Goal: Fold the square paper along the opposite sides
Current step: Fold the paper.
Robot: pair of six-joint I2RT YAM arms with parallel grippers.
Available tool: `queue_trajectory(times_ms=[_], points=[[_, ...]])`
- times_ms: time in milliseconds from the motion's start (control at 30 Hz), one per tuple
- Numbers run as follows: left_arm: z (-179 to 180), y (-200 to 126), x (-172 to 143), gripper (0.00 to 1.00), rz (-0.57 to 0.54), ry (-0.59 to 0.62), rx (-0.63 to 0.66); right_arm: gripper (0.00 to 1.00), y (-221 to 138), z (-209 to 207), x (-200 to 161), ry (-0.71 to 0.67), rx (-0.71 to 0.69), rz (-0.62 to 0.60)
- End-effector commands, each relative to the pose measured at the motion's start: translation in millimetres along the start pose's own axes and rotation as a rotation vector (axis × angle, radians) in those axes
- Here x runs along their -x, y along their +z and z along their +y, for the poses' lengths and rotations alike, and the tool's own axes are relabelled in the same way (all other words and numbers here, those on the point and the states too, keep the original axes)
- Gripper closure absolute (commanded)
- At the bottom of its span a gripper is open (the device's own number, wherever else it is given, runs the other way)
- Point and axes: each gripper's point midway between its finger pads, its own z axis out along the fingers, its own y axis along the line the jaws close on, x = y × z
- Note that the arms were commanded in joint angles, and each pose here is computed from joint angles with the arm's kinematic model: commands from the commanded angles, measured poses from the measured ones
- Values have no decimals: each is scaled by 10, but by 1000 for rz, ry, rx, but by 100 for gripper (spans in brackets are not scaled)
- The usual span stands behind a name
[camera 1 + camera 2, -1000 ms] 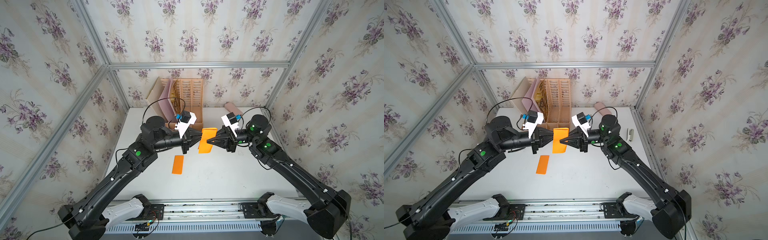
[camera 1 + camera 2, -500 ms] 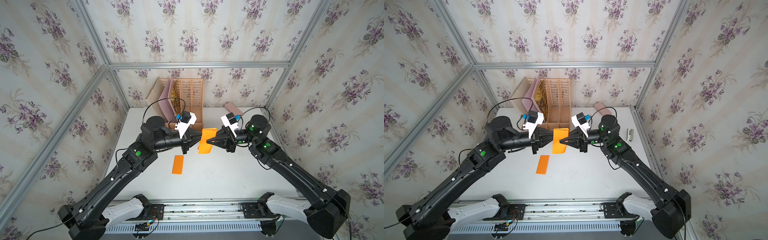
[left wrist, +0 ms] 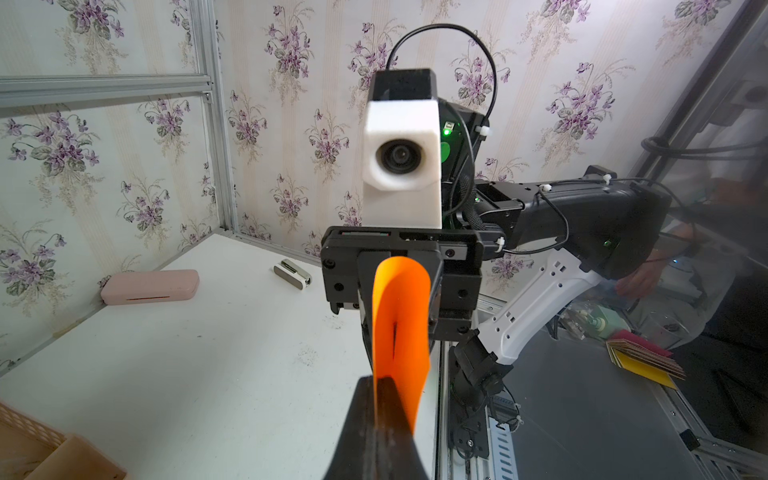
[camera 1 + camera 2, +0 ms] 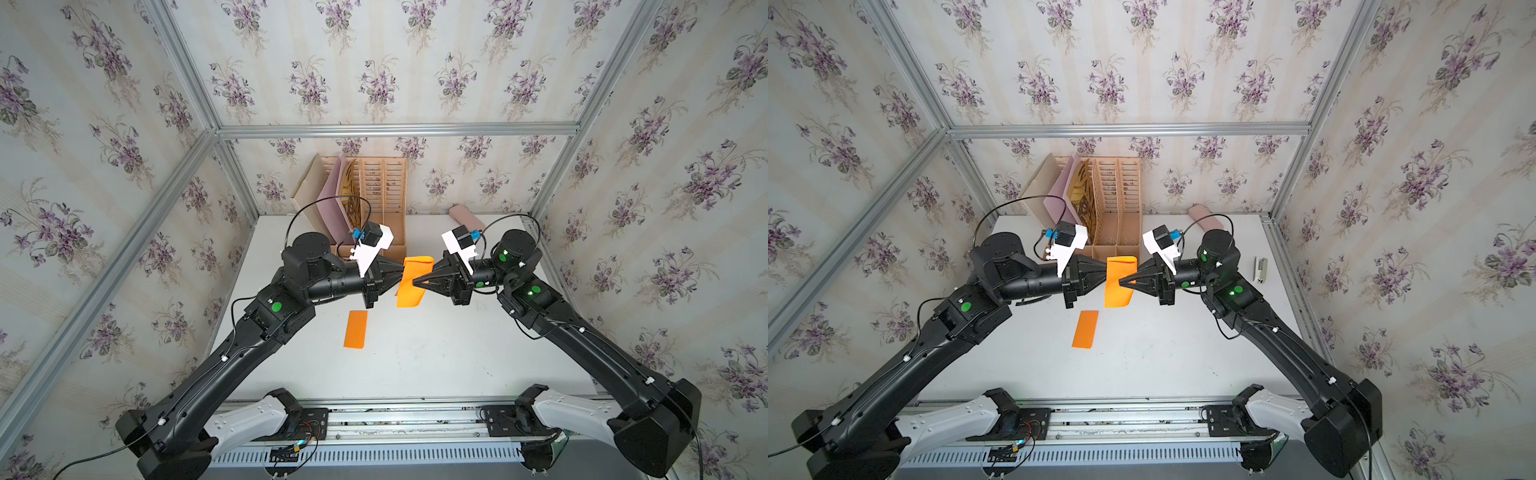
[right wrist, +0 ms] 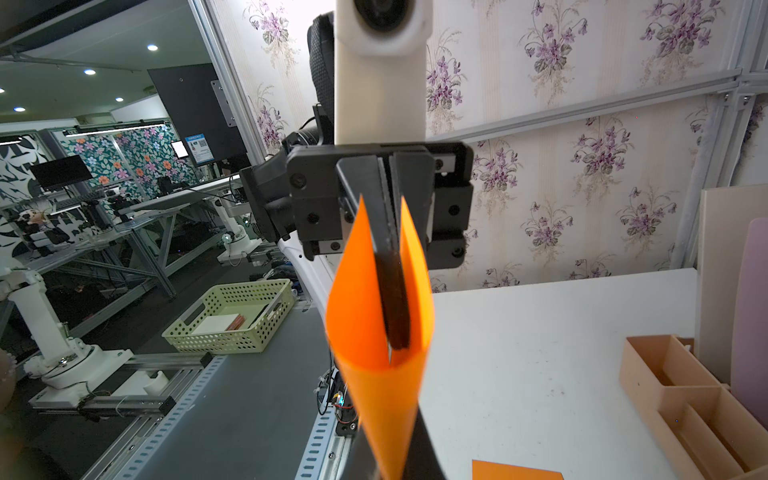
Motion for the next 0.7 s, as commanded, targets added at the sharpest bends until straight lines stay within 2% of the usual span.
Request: queue_trajectory(times_ms=[0,333,433,500,567,600,667], points=[[-13,-11,76,100,-26,29,0,94,1,18,-3,-9,8,-1],[30,-33,104,100,-32,45,35,100,6,28,-12,-6,12,1],[201,-99,191,82,-59,61,158,100,9,33,-13,-8,13,1],[397,-224,292,63,-95,85,308,100,8,35,-21,-6,14,2],[601,-434,434,50,-146,117,486,100,7,42,-13,-10,15,0],[680,-534,493,46,-168,124,560,100,5,47,-10,-10,16,0],[798,-774,596,46,-214,134,701,100,3,52,-11,-12,16,0]])
